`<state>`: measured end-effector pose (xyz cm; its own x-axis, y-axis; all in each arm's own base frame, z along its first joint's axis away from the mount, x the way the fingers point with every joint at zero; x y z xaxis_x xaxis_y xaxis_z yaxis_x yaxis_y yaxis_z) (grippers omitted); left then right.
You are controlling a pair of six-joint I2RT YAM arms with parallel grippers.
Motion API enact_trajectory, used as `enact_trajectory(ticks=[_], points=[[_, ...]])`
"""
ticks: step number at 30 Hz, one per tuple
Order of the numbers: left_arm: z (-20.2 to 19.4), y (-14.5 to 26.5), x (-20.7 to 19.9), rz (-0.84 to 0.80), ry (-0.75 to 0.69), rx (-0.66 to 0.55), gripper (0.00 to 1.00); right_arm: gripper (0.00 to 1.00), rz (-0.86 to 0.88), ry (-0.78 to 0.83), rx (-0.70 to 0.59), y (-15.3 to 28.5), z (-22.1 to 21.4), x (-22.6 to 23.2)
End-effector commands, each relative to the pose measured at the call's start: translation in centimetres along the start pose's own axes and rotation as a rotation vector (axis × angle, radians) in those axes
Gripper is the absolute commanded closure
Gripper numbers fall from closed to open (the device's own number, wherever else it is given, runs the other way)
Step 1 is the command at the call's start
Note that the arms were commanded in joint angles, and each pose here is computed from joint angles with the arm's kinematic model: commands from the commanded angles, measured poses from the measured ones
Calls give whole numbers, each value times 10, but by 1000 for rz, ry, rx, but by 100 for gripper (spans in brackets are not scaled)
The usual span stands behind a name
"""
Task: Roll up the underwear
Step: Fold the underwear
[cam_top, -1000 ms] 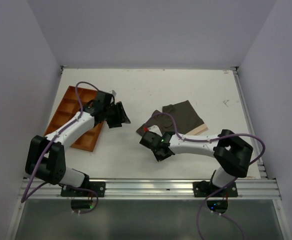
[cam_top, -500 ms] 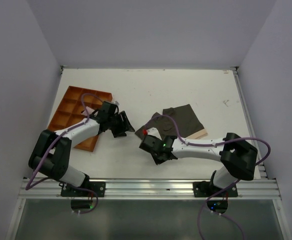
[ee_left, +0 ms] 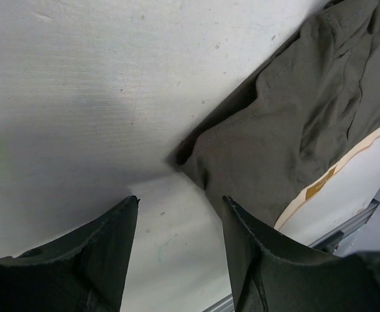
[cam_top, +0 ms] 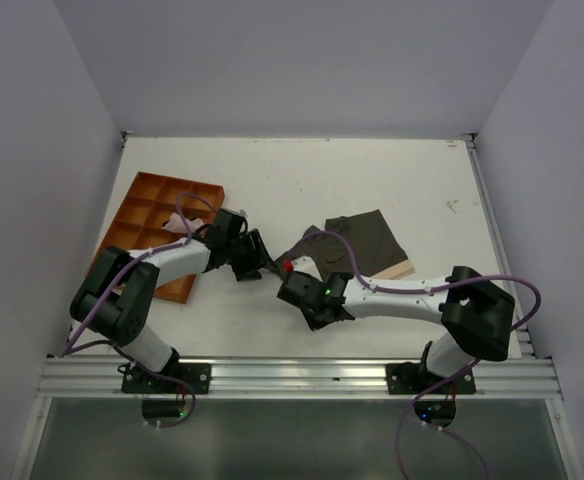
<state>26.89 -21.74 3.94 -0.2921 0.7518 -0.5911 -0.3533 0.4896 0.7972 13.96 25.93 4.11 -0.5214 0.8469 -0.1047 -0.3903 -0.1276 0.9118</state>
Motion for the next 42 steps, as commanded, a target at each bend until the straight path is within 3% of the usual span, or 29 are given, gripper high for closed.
enact_trajectory(ticks=[1, 7, 15, 24, 25, 36, 42], points=[[1, -8, -7, -25, 3, -11, 42, 100, 52, -29, -68, 12, 20, 15], [4, -15, -4, -2, 2, -26, 43, 100, 66, -13, -79, 15, 22, 20], [3, -21, 5, 40, -4, -18, 53, 100, 76, -10, -99, 19, 27, 25], [7, -30, 9, 65, -31, -22, 92, 100, 87, 1, -87, 18, 17, 27], [9, -29, 6, 65, -38, -24, 100, 100, 87, 6, -86, 18, 16, 27], [29, 31, 8, 216, -157, -135, 100, 100, 109, 57, -77, 27, 16, 35], [17, 67, 15, 253, -161, -136, 100, 100, 182, 74, -102, 48, 11, 59]])
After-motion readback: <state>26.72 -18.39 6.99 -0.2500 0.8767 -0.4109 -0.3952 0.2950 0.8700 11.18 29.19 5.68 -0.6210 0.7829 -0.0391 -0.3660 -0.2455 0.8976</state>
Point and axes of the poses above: each gripper's point midway between its finger pads, its own y axis back along the fingers, its own x axis along the line the jaws close on, z = x × y, the point moved 1 cm from there along y, back along the fingers, and after that the axes turned 6 degrees about y, right-handed, at the moved point
